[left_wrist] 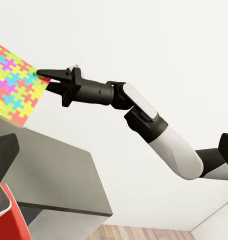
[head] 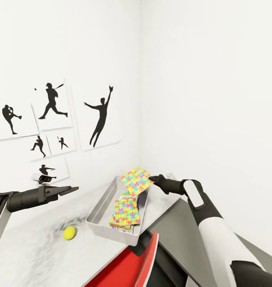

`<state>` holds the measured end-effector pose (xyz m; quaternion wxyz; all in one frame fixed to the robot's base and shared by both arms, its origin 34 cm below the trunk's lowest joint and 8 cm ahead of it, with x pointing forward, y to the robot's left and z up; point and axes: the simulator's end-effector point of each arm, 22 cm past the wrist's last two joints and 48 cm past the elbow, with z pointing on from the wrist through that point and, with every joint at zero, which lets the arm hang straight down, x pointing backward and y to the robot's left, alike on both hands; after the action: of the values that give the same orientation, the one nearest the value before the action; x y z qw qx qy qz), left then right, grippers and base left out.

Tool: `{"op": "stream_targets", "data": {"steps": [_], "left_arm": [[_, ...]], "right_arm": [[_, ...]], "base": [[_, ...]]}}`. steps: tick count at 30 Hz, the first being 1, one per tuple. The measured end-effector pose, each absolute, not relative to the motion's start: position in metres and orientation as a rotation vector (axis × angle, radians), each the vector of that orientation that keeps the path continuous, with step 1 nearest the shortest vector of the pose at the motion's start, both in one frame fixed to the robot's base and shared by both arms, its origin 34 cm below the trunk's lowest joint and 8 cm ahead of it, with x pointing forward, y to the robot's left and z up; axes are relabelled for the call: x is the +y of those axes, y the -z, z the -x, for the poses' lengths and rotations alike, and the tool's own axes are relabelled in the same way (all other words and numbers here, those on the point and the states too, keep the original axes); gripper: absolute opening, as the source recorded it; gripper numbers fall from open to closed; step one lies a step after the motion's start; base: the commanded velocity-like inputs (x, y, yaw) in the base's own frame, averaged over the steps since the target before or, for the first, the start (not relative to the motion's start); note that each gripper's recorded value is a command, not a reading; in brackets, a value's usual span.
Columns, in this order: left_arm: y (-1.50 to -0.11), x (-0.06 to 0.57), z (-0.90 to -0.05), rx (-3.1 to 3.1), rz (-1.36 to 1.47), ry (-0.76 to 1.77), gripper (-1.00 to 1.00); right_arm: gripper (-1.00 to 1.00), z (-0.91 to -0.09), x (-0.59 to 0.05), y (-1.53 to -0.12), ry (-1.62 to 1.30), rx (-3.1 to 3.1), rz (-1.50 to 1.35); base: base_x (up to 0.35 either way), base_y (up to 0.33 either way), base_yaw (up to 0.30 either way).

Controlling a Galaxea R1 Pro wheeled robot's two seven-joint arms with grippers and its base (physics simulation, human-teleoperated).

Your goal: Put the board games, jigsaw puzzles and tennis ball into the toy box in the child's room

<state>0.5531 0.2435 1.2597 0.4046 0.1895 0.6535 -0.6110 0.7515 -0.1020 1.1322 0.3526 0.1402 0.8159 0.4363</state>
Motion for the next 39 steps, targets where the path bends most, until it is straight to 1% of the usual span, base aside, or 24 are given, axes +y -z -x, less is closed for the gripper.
{"op": "stream_targets", "data": {"steps": [7,15,17,39], "left_arm": [[-1.26,0.243,-0.553,1.649,-0.478,1.543,1.0],[-1.26,0.243,-0.553,1.65,-0.478,1.543,1.0],[-1.26,0.243,-0.553,1.65,-0.478,1.543,1.0],[-1.259,0.243,-0.553,1.65,-0.479,1.545,1.0]], "right_arm": [[-1.0,-0.752,-0.101,-1.122,-1.099,2.146,-0.384],[-1.0,-0.739,-0.039,-1.077,-1.16,2.252,-0.466],[-1.0,-0.736,-0.032,-1.074,-1.176,2.258,-0.479],[-1.0,-0.726,-0.032,-1.039,-1.155,2.313,-0.547]], "base": [[0.0,0.0,0.0],[0.0,0.0,0.0],[0.0,0.0,0.0],[0.0,0.0,0.0]]}}
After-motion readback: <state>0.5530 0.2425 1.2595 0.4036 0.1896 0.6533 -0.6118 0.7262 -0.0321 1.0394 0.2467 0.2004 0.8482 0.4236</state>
